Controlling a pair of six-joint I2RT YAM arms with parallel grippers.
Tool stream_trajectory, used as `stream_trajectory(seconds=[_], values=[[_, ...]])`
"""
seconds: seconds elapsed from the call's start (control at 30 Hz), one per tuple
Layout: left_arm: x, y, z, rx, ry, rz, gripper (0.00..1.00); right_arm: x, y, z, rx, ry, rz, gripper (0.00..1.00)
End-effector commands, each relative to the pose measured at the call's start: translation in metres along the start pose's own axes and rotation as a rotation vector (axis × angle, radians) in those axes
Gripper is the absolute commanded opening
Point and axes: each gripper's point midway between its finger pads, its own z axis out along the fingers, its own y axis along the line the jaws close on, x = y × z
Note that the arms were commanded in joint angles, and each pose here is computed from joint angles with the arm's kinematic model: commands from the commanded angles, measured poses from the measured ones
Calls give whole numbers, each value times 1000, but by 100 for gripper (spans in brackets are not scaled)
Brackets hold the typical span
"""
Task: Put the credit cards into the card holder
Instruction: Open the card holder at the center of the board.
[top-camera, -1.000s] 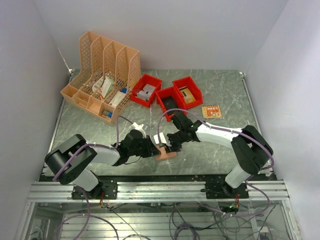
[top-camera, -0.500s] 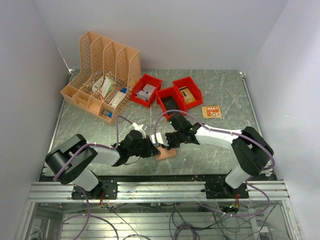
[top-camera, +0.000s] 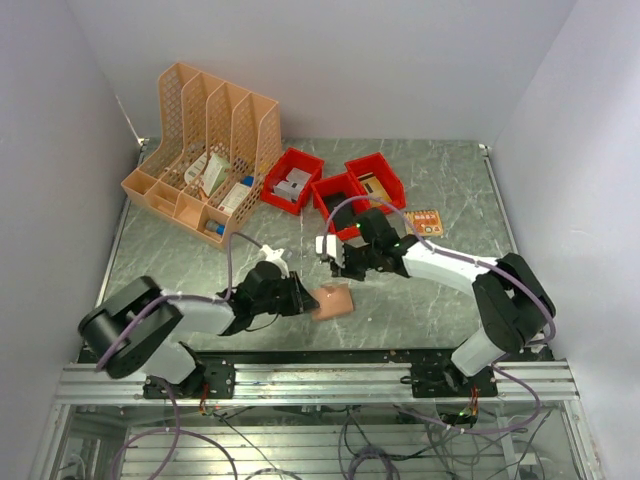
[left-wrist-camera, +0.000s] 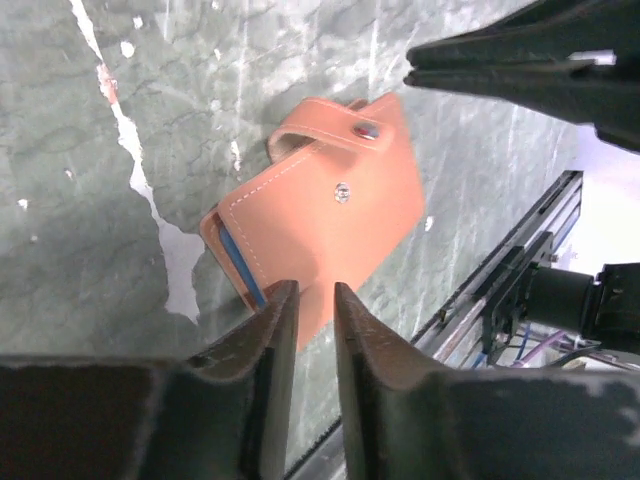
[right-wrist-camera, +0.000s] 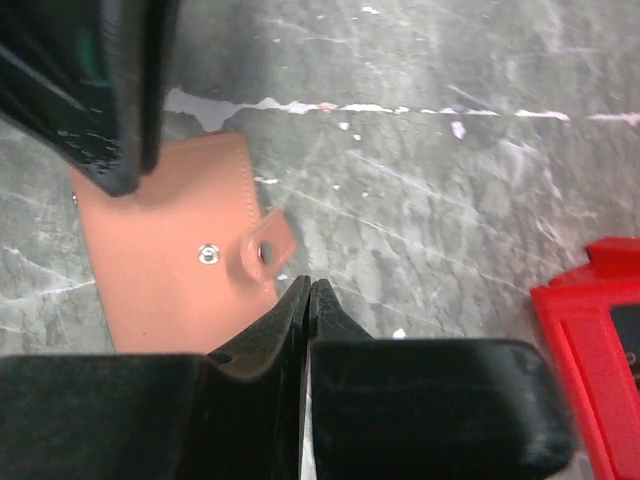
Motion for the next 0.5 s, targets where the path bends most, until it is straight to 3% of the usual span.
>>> stream_trajectory(seconds=[0.0,0.07,0.17,0.27,0.33,0.37,0.43,0.47], values=[[-22,-6,-20,-37,-103,74,41,-31,-12,-20,-9,-146,121,0],[-36,-16,-31,-31,-154,93,52,-34,-17,-28,-4,-181,163,0],[-48,-23,-45,-37,-201,104,61,-39,-25,-42,4,-233,210,0],[-50,-24,-50,-37,-217,97,60,-39,-15,-46,-46,-247,156,0],[-47,-21,-50,-40,-210,83,55,-41,2,-44,-126,-266,98,0],[-45,-20,-50,-37,-209,74,52,-39,9,-41,-149,-258,72,7],[-42,-18,-49,-30,-206,56,50,-34,15,-32,-145,-224,29,37],[-41,-17,-49,-27,-206,50,50,-33,16,-27,-136,-215,6,46]])
